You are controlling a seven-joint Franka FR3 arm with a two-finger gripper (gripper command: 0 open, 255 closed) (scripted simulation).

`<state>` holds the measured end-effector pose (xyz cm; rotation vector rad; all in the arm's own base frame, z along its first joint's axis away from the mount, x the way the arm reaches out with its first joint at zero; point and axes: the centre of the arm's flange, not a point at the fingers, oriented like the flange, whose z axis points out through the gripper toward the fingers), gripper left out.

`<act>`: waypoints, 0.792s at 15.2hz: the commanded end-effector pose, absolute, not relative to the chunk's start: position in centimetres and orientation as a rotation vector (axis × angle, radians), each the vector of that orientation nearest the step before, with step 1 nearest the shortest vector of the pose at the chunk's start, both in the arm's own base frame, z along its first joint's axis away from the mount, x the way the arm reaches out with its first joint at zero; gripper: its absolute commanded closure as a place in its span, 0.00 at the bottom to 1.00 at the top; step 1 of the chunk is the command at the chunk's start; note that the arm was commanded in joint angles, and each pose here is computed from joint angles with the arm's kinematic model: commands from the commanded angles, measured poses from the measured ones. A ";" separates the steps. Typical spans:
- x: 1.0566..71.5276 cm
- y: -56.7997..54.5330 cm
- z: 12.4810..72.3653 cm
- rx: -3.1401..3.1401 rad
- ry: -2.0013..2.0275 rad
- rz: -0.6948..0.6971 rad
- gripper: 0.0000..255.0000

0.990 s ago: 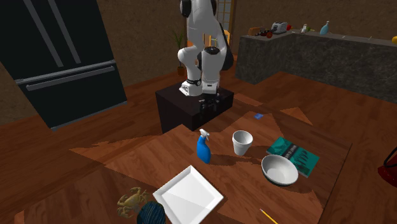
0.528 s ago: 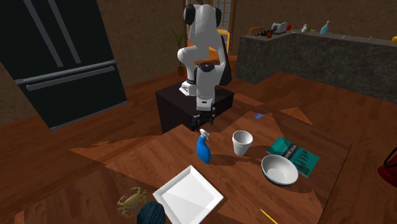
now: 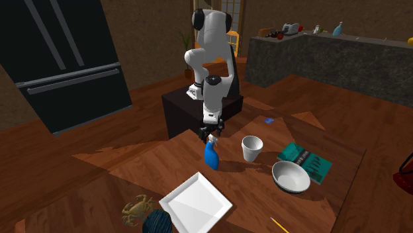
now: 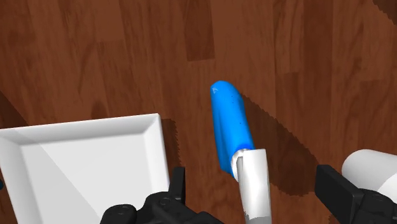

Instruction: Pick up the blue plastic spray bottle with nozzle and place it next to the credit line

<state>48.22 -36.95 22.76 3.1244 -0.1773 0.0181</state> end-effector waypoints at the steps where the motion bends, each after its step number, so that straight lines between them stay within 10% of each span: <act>1: 48.2 -36.9 22.4 3.124 -0.177 0.019 0.00; 7: 48.2 -36.9 22.4 3.124 -0.177 0.019 0.00; 8: 48.2 -36.9 22.4 3.124 -0.177 0.019 1.00; 12: 48.2 -36.9 22.4 3.124 -0.177 0.019 1.00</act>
